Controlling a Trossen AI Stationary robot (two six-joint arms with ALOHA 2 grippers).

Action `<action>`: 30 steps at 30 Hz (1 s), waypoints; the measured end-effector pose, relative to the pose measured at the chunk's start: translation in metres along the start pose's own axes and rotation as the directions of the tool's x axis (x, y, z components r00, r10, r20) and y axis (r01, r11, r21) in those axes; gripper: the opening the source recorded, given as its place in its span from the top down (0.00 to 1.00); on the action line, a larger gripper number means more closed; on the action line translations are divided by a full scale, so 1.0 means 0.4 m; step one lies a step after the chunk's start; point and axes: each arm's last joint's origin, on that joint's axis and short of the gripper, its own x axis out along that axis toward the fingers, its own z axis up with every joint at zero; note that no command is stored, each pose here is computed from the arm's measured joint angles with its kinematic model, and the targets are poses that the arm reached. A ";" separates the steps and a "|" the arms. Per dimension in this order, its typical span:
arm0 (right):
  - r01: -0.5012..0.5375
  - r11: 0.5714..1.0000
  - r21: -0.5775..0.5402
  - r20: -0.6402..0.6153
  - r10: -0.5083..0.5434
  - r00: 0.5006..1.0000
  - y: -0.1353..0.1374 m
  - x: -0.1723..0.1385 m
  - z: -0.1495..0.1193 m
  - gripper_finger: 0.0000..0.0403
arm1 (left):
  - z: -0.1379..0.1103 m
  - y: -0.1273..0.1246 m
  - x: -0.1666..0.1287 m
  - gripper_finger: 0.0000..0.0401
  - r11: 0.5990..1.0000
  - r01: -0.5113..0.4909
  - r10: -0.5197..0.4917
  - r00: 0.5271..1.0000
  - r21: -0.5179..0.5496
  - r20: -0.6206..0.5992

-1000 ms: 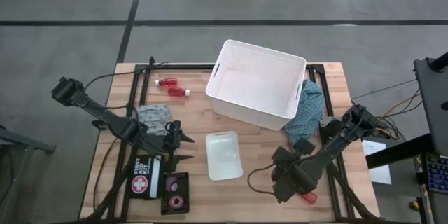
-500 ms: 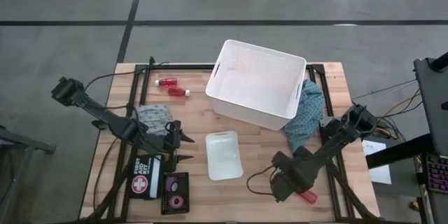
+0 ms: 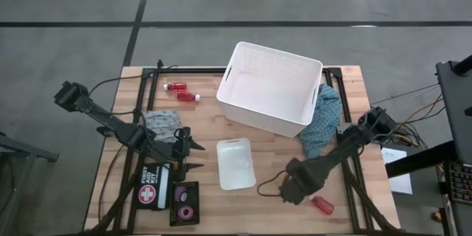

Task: Pick & Place Medicine items
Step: Put the bottom red medicine bottle into the small white bin

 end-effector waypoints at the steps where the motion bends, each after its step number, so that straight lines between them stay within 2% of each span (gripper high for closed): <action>1: -0.005 1.000 -0.003 -0.023 0.005 1.000 -0.001 -0.002 0.011 0.10 | 0.000 0.000 0.000 0.28 1.000 0.000 0.000 1.000 0.000 0.000; 5: -0.040 0.999 -0.032 -0.122 0.036 0.992 -0.007 -0.011 0.061 0.10 | 0.000 0.000 0.000 0.28 1.000 0.000 0.000 1.000 0.000 0.000; 13: -0.083 0.996 0.034 -0.302 0.089 0.949 -0.032 -0.016 0.137 0.10 | 0.000 0.000 0.000 0.28 1.000 0.000 0.000 1.000 0.000 0.000; 19: -0.068 0.995 0.069 -0.446 0.091 0.890 -0.051 0.026 0.138 0.10 | 0.000 0.000 0.000 0.28 1.000 0.000 0.000 1.000 0.000 0.000; 22: -0.064 0.994 0.089 -0.464 0.099 0.880 -0.055 0.055 0.138 0.10 | 0.000 0.000 0.000 0.28 1.000 0.000 0.000 1.000 0.000 0.000; 26: -0.163 0.982 0.092 -0.463 0.187 0.866 -0.045 0.097 0.149 0.10 | 0.000 0.000 0.000 0.29 1.000 0.000 0.000 1.000 0.000 0.000; 30: -0.143 0.980 0.141 -0.544 0.197 0.816 -0.058 0.131 0.141 0.10 | 0.000 0.000 0.000 0.29 1.000 0.000 0.000 1.000 0.000 0.000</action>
